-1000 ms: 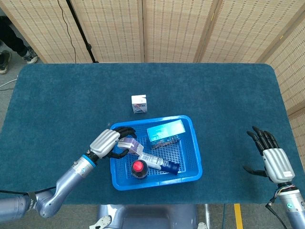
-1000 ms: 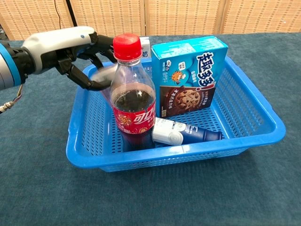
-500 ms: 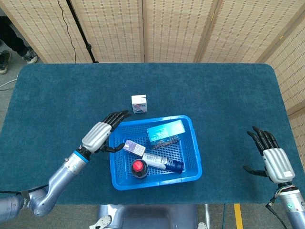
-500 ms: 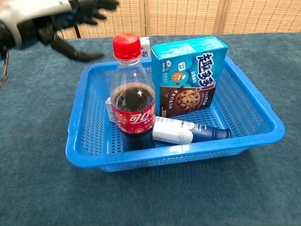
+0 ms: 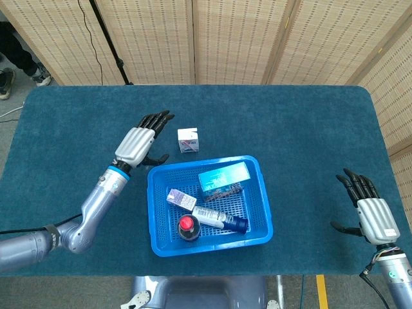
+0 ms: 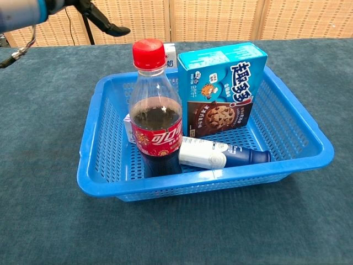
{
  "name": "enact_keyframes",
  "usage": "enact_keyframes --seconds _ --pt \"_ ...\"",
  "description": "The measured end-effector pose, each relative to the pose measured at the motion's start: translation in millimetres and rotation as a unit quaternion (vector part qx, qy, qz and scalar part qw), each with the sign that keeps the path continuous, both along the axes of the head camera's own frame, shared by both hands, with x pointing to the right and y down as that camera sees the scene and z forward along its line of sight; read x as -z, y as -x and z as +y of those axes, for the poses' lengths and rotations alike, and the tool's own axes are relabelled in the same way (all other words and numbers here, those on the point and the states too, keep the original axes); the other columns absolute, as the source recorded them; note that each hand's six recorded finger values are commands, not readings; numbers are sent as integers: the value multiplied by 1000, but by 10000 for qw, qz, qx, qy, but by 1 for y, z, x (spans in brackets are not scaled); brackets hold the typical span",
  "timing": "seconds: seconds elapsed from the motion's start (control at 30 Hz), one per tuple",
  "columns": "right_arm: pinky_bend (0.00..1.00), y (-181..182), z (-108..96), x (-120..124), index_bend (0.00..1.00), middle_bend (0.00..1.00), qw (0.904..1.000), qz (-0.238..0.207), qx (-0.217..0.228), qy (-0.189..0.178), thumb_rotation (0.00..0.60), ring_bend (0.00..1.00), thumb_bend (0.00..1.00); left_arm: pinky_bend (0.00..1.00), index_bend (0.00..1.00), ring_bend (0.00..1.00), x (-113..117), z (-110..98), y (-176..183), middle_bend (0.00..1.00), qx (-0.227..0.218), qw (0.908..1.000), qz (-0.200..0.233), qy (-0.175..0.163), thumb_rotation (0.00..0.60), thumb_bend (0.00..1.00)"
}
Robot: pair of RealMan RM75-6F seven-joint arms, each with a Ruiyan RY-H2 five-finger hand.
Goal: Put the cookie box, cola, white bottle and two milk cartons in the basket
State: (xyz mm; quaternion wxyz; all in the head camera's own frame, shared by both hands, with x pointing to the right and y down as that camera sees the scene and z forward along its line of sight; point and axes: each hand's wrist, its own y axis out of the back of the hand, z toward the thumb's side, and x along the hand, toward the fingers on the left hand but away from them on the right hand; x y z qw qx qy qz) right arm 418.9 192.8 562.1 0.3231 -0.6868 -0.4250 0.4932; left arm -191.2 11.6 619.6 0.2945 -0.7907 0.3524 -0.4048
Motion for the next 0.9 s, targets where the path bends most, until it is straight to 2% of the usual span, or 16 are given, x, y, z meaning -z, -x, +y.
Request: enact_keyframes --seconds 0.13,0.23,0.47,0.6,0.7,0.77,0.83,0.9 --pt "36 -6 -2 0 65 0 9999 35 -99 -12 600 0 0 0 0 0 -24 -16 -12 0 41 9985 -538 132 600 298" --pt "36 -9 -4 0 65 0 9999 66 -145 -7 600 0 0 0 0 0 -42 -24 -22 0 101 9968 -741 291 600 298" --pt "36 -8 -5 -3 65 0 9998 118 -139 17 600 0 0 0 0 0 -74 -27 -54 0 12 9936 -873 723 600 298" --pt "36 -8 -5 -4 65 0 9998 132 -145 26 600 0 0 3 0 0 -84 -28 -68 0 -27 9923 -914 831 600 298" --pt "36 -10 -6 -5 65 0 9997 145 -178 20 600 0 0 113 13 37 -90 -29 -74 18 29 9915 -1004 823 600 318" --pt "36 -11 -7 -5 65 0 9997 145 -197 18 600 0 0 212 107 133 -93 -31 -74 101 104 9905 -1139 760 600 362" --pt "36 -12 -8 -5 65 0 9997 144 -208 13 600 0 0 314 274 261 -96 -31 -76 238 176 9891 -1273 716 600 428" --pt "36 -12 -8 -5 65 0 9997 138 -214 22 600 0 0 373 386 342 -99 -31 -77 332 250 9877 -1373 704 600 476"
